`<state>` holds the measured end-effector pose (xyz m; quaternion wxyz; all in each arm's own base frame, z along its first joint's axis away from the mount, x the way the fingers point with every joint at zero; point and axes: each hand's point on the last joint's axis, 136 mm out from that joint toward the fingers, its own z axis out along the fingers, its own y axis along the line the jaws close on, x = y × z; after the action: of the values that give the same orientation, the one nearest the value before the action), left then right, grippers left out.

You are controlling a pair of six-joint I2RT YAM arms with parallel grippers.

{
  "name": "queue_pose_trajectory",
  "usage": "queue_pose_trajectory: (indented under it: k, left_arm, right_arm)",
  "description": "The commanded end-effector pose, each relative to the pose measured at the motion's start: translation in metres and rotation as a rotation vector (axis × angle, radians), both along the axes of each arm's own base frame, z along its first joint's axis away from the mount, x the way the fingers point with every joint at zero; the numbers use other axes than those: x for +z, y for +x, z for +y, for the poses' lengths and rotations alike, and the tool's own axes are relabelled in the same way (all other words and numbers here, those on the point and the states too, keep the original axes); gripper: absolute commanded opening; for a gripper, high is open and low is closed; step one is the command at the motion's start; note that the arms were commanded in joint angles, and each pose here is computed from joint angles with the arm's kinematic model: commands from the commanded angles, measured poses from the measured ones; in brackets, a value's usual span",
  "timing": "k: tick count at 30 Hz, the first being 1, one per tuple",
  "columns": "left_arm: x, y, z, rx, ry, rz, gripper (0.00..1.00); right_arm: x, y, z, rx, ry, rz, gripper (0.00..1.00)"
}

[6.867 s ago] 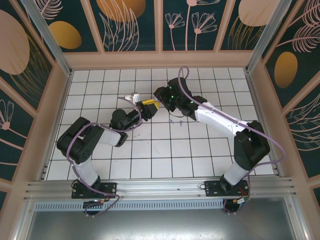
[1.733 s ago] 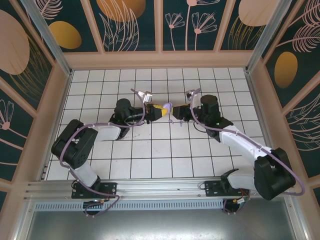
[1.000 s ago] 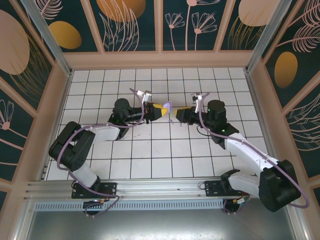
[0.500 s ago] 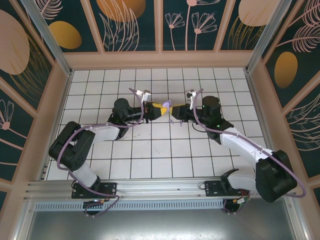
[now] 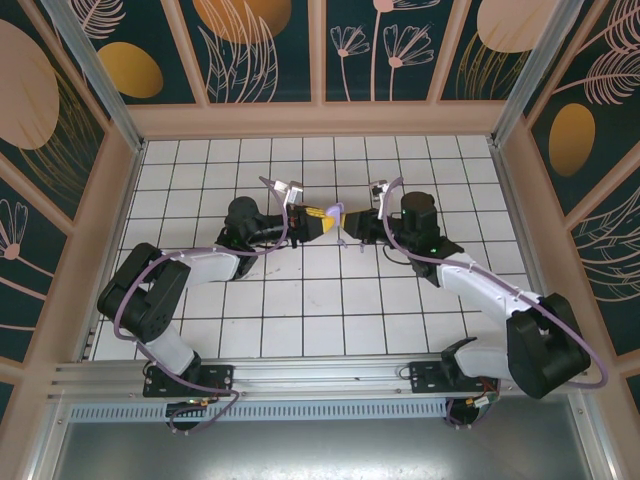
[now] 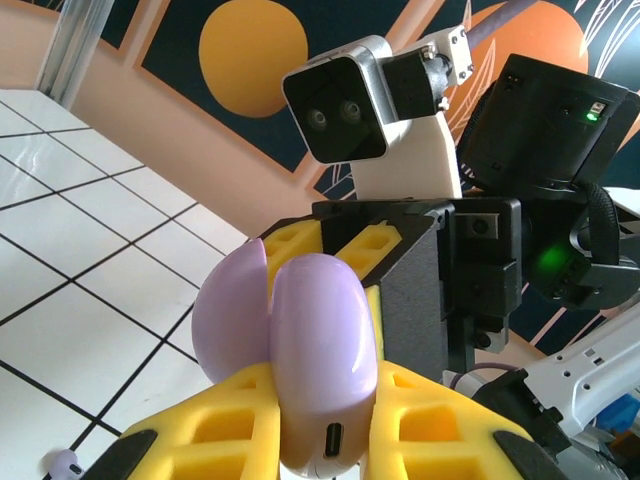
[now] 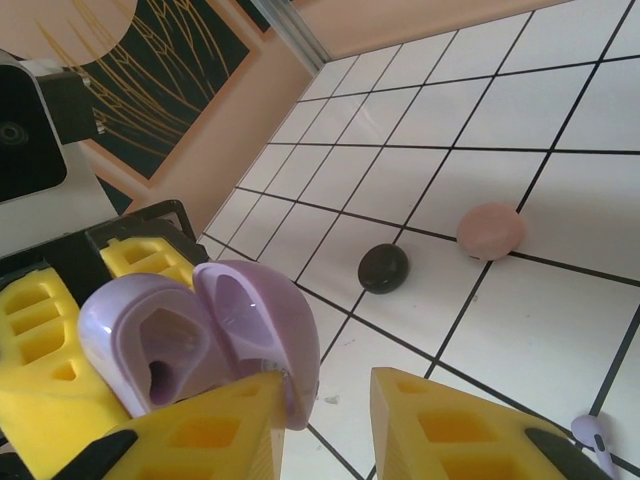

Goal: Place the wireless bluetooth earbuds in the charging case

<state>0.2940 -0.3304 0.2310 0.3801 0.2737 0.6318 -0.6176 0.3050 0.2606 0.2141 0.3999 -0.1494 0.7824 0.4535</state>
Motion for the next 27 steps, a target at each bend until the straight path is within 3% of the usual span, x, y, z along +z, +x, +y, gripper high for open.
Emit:
queue_pose_trajectory:
  k: [1, 10, 20, 27]
  left_arm:
    - [0.024, -0.010, -0.001, -0.040, -0.041, -0.063, 0.00]
    - [0.023, -0.013, -0.001, -0.056, -0.041, -0.059, 0.00]
    - [0.026, -0.017, -0.002, -0.086, -0.053, -0.053, 0.00]
    - [0.022, -0.009, -0.003, -0.052, -0.033, -0.033, 0.01]
  right_arm:
    - [0.023, 0.007, 0.007, 0.009, 0.041, -0.060, 0.29]
    - [0.032, 0.011, 0.012, 0.021, 0.057, -0.077, 0.25]
    - [0.032, 0.009, 0.014, 0.042, 0.047, -0.092, 0.00]
    - [0.039, 0.011, 0.011, 0.013, 0.043, -0.097, 0.00]
